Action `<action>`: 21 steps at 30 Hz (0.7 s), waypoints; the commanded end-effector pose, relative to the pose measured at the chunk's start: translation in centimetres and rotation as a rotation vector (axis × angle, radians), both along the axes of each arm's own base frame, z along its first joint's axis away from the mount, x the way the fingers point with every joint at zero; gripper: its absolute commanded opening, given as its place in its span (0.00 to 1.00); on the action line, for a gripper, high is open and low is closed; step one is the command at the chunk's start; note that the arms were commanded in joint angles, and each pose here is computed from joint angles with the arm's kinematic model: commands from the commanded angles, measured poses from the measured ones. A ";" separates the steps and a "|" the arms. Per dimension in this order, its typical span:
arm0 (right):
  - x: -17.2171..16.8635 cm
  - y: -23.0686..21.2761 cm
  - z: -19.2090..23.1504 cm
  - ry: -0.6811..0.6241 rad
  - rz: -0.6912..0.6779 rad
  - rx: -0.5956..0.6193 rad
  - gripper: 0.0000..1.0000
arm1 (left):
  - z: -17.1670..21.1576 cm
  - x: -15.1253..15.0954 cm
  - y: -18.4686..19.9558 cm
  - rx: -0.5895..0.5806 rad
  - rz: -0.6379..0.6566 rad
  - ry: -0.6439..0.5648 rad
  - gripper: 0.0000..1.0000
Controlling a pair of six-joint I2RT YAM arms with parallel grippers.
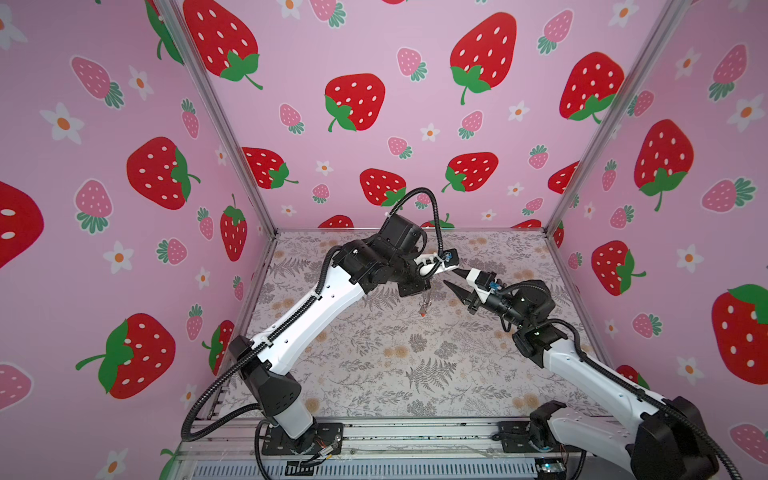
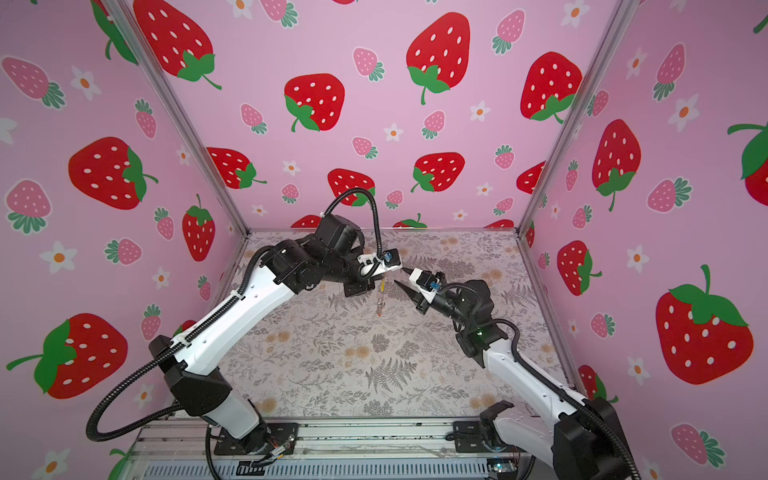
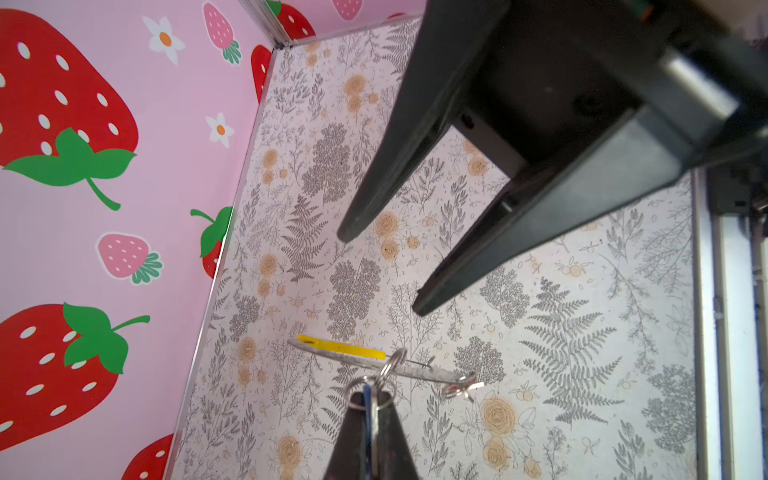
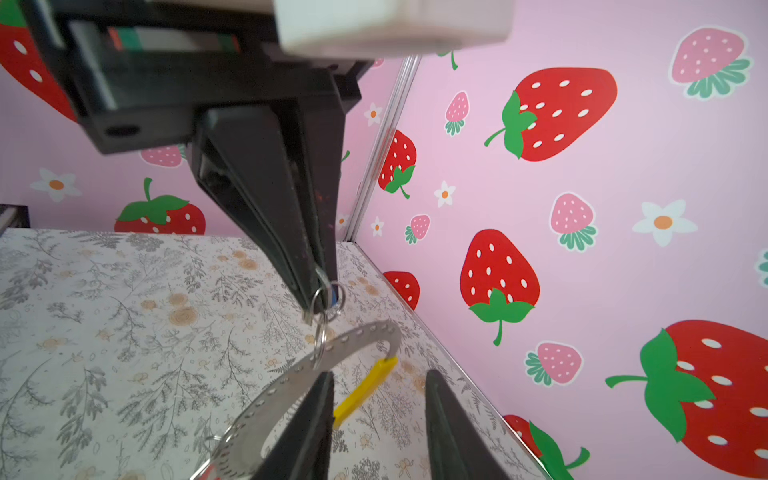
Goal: Put the keys on the keyring
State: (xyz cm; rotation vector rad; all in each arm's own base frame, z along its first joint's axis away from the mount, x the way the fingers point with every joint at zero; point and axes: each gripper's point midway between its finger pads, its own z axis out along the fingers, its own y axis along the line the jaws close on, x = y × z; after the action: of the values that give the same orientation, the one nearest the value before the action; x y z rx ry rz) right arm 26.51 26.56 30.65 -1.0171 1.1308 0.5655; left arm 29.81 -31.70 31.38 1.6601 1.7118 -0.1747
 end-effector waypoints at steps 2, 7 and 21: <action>1.1 -1.6 -0.4 0.007 -0.114 0.023 0.46 | -0.4 0.2 1.5 0.100 0.026 -0.015 0.00; 3.4 -5.2 -1.6 0.040 -0.372 0.035 0.48 | -3.5 0.6 1.2 0.152 0.058 0.062 0.00; 4.7 -16.0 -1.8 0.076 -0.954 -0.009 0.51 | -8.6 5.2 -7.8 0.087 0.019 0.152 0.00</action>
State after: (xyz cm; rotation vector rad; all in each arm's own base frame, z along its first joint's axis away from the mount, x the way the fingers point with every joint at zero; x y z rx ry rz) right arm 31.03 12.39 28.96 -0.4266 1.4665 -0.0833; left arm 34.48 -37.39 21.25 1.7503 1.9381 -0.1720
